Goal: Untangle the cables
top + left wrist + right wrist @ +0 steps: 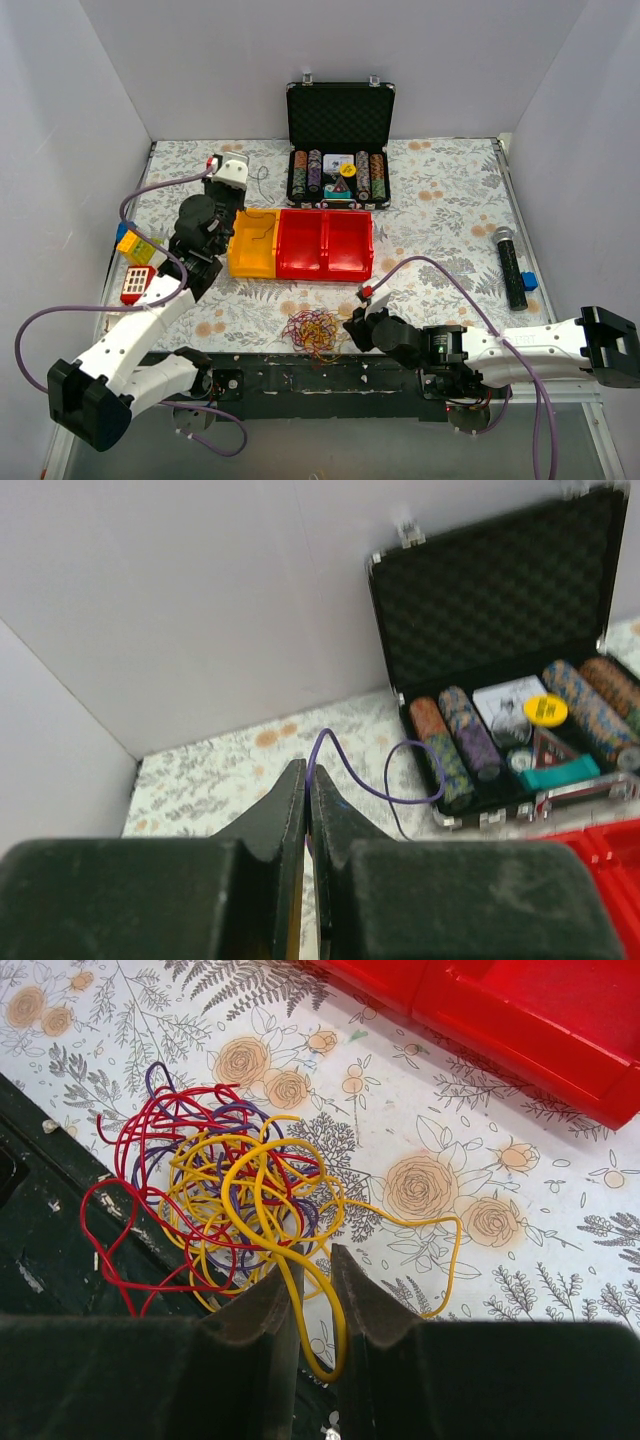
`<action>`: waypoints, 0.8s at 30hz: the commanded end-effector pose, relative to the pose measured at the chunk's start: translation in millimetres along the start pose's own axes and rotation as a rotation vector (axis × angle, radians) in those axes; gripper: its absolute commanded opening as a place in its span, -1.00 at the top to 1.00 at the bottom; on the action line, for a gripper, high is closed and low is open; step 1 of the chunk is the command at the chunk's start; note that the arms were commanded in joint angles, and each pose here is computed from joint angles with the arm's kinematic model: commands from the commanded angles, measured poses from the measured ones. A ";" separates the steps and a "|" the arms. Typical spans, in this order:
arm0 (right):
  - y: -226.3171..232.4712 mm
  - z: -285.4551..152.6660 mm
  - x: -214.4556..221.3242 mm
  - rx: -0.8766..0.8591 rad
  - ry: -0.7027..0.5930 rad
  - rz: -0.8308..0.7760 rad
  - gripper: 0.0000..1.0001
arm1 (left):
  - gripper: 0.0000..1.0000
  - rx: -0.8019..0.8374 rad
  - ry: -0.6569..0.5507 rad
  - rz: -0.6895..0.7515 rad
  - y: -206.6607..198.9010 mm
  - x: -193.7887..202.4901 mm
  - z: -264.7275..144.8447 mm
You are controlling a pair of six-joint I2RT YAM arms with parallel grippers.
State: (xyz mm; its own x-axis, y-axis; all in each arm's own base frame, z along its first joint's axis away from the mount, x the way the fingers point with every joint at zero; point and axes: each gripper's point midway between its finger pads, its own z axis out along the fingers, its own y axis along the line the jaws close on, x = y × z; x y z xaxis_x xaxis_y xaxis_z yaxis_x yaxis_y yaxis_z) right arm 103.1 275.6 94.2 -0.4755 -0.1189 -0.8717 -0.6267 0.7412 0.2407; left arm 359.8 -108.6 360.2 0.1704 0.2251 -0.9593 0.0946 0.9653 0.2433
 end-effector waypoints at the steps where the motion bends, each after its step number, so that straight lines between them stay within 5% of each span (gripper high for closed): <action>1: -4.9 -1.2 -3.0 0.027 -0.026 0.024 0.50 | 1.00 0.065 0.156 0.081 -17.0 64.2 -9.1; 8: -6.4 -0.8 -0.5 0.035 -0.019 0.032 0.50 | 1.00 0.107 0.300 0.165 -30.5 131.6 -20.9; 24: -7.5 -1.0 -0.2 0.052 -0.008 0.042 0.48 | 1.00 0.156 0.453 0.277 -58.3 210.0 1.9</action>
State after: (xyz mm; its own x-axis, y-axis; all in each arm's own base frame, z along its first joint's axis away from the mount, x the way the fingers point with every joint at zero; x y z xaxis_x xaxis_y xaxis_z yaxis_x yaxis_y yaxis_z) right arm 104.2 267.4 84.5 -0.4967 -0.1203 -0.8596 -0.5963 0.7669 0.2373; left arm 377.3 -114.3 144.3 -0.2454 0.5282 -0.8129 0.2717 0.8424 0.4653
